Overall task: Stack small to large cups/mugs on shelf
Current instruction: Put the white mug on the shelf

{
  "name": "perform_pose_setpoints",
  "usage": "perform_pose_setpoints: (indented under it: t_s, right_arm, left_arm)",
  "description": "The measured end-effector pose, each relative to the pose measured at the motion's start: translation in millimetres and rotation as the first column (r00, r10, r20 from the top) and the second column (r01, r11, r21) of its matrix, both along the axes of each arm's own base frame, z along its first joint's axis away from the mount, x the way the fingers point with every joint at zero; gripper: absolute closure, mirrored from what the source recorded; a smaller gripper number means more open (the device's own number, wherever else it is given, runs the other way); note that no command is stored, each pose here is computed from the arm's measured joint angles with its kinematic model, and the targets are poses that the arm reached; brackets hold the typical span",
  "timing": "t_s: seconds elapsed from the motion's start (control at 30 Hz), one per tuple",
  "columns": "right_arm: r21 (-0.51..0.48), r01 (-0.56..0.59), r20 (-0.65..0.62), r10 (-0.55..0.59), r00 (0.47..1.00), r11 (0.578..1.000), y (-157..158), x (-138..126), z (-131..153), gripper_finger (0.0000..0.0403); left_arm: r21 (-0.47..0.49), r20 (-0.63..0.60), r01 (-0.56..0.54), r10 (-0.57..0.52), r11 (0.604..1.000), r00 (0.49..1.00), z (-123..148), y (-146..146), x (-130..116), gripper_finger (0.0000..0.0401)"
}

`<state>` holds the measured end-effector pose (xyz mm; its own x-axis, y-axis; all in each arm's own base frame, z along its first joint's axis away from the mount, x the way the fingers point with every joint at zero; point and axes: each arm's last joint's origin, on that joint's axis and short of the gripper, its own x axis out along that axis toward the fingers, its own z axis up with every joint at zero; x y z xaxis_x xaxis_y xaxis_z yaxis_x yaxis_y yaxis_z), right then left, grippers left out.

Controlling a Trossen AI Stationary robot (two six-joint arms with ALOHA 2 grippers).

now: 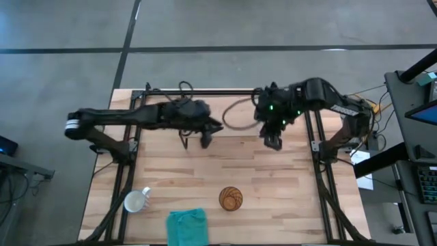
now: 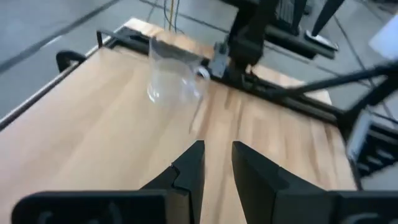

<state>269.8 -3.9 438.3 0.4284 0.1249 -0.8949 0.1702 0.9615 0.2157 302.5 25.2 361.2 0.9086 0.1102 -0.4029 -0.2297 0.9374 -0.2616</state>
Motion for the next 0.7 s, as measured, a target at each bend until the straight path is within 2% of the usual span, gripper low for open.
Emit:
perform_pose_setpoints:
  t_s: [0.1,0.23,0.43,0.53,0.7]
  right_arm:
    - [0.000,-0.056,-0.003,0.056,0.998,0.998,19,3,-2,0.0335]
    - [-0.002,-0.131,0.032,0.131,0.991,0.991,41,11,-5,0.0333]
    - [-0.008,-0.185,0.113,0.184,0.976,0.983,57,25,-10,0.0334]
    - [-0.008,-0.185,0.108,0.185,0.977,0.983,58,28,-15,0.0333]
    - [-0.009,-0.184,0.066,0.184,0.981,0.983,58,32,-29,0.0330]
  left_arm:
    - [-0.026,-0.060,0.038,-0.039,0.999,0.997,10,-16,-28,0.0334]
    - [-0.115,-0.101,0.077,-0.089,0.990,0.991,18,-39,-58,0.0334]
    - [-0.268,-0.239,0.047,-0.114,0.962,0.964,11,-69,-81,0.0334]
    - [-0.332,-0.377,-0.020,-0.113,0.943,0.919,-2,-83,-86,0.0334]
    - [-0.419,-0.576,-0.149,-0.136,0.895,0.806,-22,-110,-93,0.0334]
